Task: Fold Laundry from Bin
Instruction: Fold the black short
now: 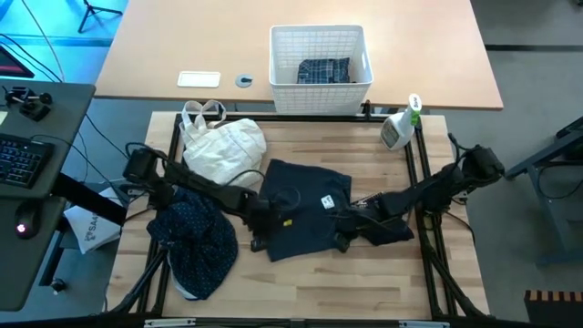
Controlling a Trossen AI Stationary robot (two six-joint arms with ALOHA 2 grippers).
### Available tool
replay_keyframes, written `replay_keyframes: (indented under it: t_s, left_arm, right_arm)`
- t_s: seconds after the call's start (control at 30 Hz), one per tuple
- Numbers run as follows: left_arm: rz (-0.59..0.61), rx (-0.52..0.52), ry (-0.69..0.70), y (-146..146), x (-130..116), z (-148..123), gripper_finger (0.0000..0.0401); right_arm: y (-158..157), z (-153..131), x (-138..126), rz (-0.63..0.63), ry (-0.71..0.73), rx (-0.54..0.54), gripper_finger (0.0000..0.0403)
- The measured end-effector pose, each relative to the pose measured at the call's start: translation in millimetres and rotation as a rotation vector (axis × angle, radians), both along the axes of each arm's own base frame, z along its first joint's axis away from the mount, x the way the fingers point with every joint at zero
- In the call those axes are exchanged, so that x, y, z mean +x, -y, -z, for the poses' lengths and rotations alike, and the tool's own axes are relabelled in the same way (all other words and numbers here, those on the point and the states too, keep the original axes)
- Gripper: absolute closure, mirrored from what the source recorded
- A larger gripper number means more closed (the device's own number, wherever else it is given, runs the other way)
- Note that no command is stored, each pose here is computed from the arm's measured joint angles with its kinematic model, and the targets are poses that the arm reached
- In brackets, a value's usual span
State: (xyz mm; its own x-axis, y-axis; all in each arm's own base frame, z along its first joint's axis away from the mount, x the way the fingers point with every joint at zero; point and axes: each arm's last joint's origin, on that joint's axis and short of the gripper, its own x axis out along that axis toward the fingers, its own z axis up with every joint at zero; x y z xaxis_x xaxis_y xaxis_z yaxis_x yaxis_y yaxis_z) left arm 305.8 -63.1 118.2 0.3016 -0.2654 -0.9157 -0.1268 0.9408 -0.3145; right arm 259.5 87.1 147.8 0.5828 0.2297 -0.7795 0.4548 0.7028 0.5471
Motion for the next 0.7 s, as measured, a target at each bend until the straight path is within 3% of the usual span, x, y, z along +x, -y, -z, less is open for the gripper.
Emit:
replay_keyframes:
  t_s: [0.13, 0.23, 0.33, 0.43, 0.53, 0.7]
  left_arm:
    - [0.017, 0.016, -0.036, -1, -14, -17, 0.0400]
    - [-0.016, 0.006, -0.004, -6, -23, -43, 0.0401]
    - [-0.081, -0.012, -0.013, -12, -36, -63, 0.0401]
    - [-0.169, -0.029, 0.033, -17, -41, -80, 0.0401]
    - [-0.328, -0.032, 0.036, -28, -39, -83, 0.0401]
    - [-0.475, -0.015, 0.024, -45, -32, -75, 0.0401]
  right_arm:
    - [-7, -11, 6, -0.155, 0.101, -0.003, 0.0334]
    - [-3, -30, 10, -0.159, 0.147, -0.013, 0.0334]
    - [12, -42, 5, -0.057, 0.115, -0.050, 0.0334]
    - [33, -45, -3, 0.168, 0.034, -0.074, 0.0334]
    - [57, -36, -6, 0.372, -0.061, -0.065, 0.0334]
    - [89, -5, 2, 0.383, -0.129, -0.086, 0.0334]
